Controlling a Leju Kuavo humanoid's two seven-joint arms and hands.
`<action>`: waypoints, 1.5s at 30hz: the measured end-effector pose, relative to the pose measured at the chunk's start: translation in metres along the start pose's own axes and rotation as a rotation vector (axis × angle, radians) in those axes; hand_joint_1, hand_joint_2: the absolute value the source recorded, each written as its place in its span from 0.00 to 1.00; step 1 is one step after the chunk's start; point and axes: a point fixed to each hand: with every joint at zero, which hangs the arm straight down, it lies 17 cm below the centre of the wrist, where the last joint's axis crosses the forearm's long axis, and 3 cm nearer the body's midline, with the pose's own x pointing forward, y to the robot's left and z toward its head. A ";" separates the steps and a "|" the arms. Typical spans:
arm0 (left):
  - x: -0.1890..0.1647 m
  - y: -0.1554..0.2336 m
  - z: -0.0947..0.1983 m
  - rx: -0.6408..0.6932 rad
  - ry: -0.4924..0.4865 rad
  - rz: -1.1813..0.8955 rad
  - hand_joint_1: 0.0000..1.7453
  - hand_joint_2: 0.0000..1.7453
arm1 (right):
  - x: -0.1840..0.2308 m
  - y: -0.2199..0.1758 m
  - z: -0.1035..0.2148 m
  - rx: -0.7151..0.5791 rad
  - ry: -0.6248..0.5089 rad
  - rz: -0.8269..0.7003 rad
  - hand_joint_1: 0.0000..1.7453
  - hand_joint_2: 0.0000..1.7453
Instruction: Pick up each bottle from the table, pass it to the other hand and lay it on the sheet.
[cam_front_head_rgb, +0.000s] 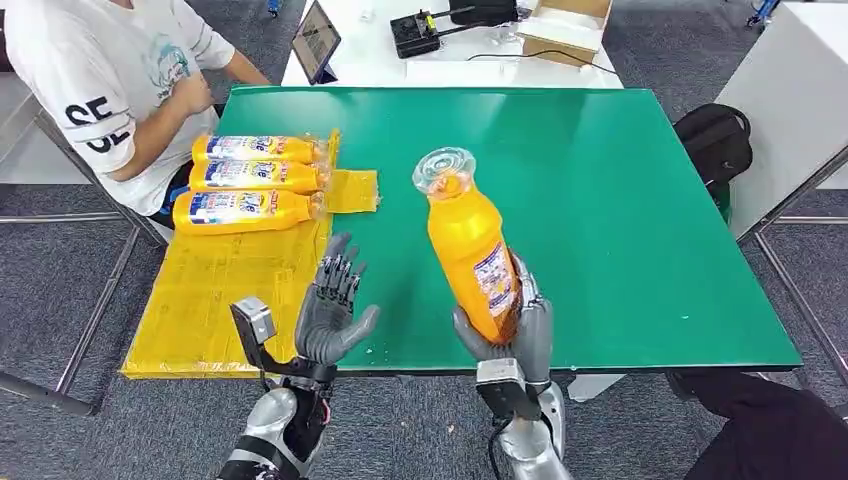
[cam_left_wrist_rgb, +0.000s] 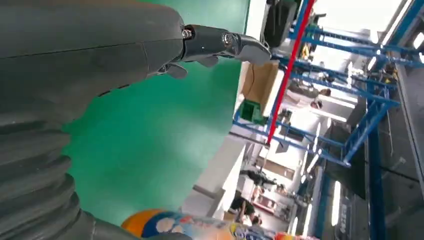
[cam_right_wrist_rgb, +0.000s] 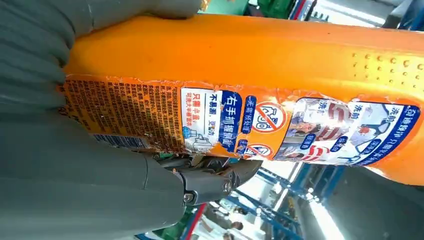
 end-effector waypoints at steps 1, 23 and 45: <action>0.000 -0.001 0.000 -0.004 0.000 0.003 0.00 1.00 | -0.002 -0.004 0.000 -0.018 0.009 -0.003 1.00 1.00; -0.010 -0.022 0.005 -0.062 0.031 0.020 0.00 1.00 | -0.028 0.103 0.048 0.258 0.078 0.087 1.00 1.00; -0.031 -0.010 0.013 -0.019 0.090 -0.013 0.00 1.00 | -0.047 0.160 0.090 0.459 0.136 0.088 1.00 1.00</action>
